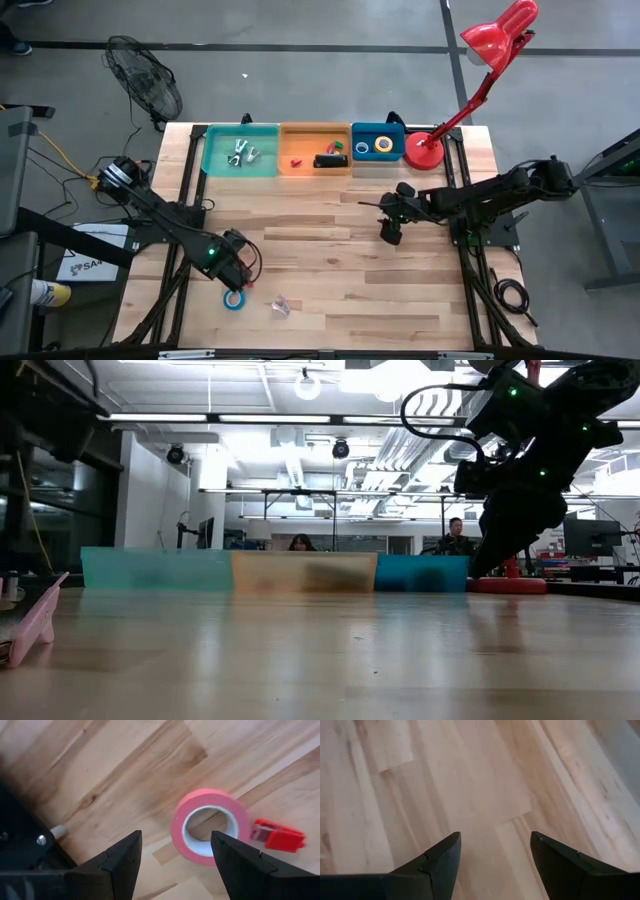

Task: Pick and place Stapler, Stapler remover, tape
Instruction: Put the pink tape into the blue bin

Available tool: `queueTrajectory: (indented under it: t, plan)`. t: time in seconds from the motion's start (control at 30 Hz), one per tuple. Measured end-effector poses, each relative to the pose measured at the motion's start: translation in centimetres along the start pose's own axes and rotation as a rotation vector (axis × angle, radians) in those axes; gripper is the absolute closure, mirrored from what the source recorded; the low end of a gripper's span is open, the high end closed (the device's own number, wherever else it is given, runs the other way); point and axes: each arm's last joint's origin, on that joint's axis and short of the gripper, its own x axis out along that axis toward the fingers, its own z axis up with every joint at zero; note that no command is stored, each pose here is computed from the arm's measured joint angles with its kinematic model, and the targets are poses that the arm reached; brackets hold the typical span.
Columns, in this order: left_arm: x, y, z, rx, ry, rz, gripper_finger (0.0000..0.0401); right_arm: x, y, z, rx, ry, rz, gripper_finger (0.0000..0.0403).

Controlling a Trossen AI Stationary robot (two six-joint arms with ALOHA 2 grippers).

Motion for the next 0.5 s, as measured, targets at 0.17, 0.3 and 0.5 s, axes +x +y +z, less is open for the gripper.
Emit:
queueTrajectory:
  t: [0.17,0.3,0.5]
  plan:
    - [1.0,-0.4,-0.2,-0.009,0.029,0.051,0.0169,-0.2,0.6,-0.2,-0.023,0.0,0.018,0.0172]
    - [1.5,-0.7,-0.1,-0.012,0.005,0.074,0.0169,-0.3,1.0,-0.4,-0.021,-0.006,0.014,0.0172]
    - [2.6,-0.8,-0.3,-0.021,0.017,0.08,0.0188,-0.4,1.4,-0.5,-0.033,-0.022,-0.008,0.0172]
